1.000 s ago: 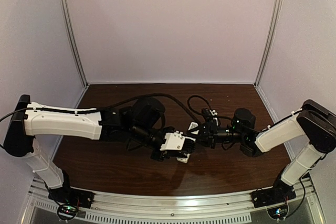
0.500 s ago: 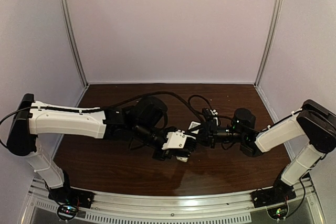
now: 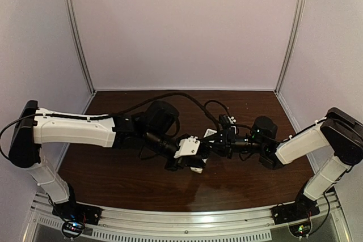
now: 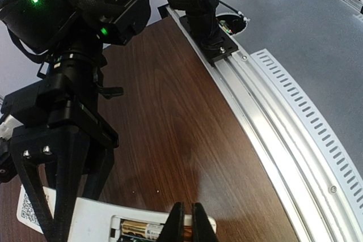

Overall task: Load the batteries into the remote control
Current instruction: Press the battery in the battery compartment.

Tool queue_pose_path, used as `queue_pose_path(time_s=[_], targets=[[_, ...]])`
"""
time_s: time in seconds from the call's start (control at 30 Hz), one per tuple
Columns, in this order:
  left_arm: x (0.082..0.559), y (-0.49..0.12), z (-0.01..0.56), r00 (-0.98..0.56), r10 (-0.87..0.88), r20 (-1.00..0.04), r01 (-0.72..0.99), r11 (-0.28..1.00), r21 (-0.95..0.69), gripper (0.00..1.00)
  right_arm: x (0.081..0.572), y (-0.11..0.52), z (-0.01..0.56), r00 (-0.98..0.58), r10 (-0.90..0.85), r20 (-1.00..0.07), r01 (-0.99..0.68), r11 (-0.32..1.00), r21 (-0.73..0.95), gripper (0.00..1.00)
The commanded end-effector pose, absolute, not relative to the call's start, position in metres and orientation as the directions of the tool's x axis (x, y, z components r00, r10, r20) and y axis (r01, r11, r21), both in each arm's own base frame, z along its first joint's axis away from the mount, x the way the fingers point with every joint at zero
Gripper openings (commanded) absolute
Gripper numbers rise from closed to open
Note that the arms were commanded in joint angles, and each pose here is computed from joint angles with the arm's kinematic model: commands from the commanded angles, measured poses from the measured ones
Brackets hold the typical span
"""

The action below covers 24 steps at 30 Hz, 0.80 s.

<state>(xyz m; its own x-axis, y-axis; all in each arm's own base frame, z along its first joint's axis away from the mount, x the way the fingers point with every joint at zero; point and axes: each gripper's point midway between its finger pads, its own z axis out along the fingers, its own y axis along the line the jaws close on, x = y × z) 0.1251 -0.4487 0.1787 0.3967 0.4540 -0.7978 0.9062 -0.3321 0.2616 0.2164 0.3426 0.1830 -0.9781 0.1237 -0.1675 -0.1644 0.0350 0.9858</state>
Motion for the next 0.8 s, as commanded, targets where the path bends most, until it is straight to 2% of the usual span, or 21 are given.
queue_pose_path(time_s=[0.0,0.37,0.53,0.67,0.77], targets=[[0.155,-0.447,0.162,0.356,0.491,-0.795,0.931,-0.255,0.260,0.08,0.196,0.354,0.228,-0.968,0.055,-0.244,-0.249,-0.107,0.963,0.00],[0.170,-0.439,0.140,0.269,0.545,-0.794,0.961,-0.209,0.182,0.05,0.192,0.351,0.239,-0.965,0.056,-0.257,-0.262,-0.137,0.955,0.00],[0.170,-0.438,0.140,0.277,0.545,-0.791,0.958,-0.220,0.184,0.05,0.193,0.351,0.234,-0.966,0.056,-0.252,-0.257,-0.122,0.959,0.00],[0.159,-0.443,0.160,0.316,0.517,-0.796,0.945,-0.242,0.218,0.09,0.202,0.350,0.216,-0.969,0.080,-0.233,-0.238,-0.062,0.969,0.00],[0.143,-0.447,0.176,0.372,0.504,-0.780,0.926,-0.256,0.276,0.18,0.210,0.344,0.206,-0.970,0.107,-0.219,-0.224,-0.033,0.974,0.00]])
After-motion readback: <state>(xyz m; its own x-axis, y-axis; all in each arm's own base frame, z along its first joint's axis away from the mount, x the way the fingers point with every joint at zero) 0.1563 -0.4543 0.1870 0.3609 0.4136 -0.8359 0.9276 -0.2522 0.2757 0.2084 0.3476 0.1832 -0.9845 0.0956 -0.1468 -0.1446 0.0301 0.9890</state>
